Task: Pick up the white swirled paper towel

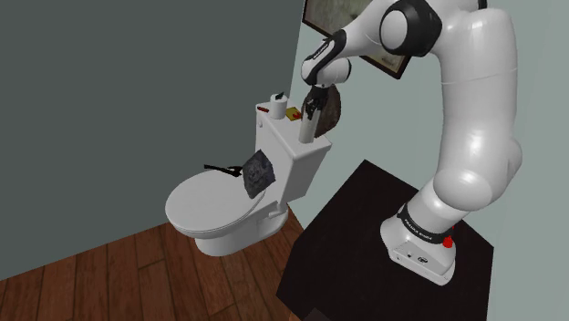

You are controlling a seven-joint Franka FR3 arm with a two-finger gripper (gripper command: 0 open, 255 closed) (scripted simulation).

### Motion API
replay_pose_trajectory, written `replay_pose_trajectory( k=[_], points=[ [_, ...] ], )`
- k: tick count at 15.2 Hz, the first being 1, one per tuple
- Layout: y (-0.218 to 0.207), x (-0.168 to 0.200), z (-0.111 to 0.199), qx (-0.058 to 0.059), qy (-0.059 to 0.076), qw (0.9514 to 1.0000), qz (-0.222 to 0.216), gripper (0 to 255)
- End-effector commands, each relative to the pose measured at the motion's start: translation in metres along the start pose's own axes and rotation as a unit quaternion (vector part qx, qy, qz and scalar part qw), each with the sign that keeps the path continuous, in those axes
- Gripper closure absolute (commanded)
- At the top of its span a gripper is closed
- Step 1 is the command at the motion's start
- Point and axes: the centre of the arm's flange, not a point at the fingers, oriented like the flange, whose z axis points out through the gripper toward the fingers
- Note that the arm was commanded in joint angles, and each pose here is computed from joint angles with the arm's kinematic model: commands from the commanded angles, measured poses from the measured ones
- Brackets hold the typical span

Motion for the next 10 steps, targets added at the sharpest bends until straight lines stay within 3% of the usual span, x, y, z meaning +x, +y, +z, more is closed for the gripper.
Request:
replay_pose_trajectory(
  k=[1, 10],
  points=[
    [0.000, 0.000, -0.011, 0.000, 0.000, 1.0000, 0.000, 255],
    [0.001, -0.001, -0.048, 0.000, 0.000, 1.0000, 0.000, 255]
  ],
)
